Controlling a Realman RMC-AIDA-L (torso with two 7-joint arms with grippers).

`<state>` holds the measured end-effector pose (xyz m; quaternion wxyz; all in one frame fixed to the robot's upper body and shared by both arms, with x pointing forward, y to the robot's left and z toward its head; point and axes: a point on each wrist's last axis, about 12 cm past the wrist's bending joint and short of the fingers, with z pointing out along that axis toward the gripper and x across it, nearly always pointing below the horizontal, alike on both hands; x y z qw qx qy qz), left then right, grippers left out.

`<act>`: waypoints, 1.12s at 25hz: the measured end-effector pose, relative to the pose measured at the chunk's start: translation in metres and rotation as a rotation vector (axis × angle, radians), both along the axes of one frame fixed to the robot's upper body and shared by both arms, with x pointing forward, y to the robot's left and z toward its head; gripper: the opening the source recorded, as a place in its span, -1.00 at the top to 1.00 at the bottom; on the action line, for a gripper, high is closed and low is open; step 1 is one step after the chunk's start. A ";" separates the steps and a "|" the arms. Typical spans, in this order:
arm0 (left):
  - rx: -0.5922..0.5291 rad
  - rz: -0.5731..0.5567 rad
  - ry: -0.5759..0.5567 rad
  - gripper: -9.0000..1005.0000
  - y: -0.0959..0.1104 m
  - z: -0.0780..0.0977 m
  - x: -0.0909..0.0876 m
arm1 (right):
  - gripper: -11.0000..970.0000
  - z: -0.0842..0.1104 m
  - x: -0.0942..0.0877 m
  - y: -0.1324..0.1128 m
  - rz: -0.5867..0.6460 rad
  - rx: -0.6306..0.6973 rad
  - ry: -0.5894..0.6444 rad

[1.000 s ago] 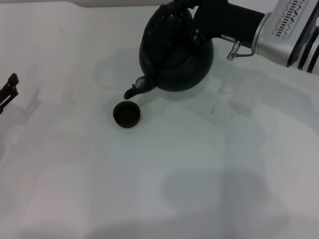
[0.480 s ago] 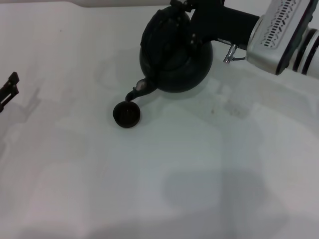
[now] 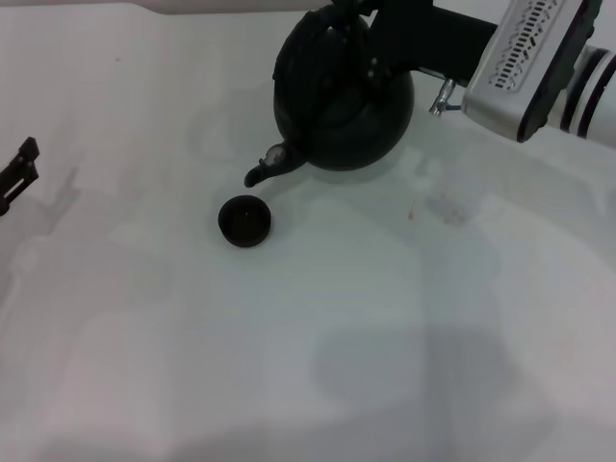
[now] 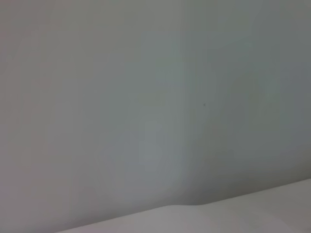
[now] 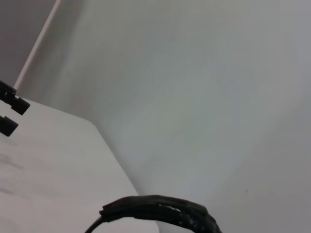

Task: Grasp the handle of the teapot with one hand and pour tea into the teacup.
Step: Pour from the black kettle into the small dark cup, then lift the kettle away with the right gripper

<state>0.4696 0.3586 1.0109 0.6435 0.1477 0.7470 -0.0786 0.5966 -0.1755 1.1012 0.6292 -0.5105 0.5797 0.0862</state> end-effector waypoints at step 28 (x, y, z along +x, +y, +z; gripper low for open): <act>0.013 0.012 0.014 -0.67 0.001 0.000 0.006 | 0.74 0.008 -0.011 0.025 0.033 -0.119 -0.111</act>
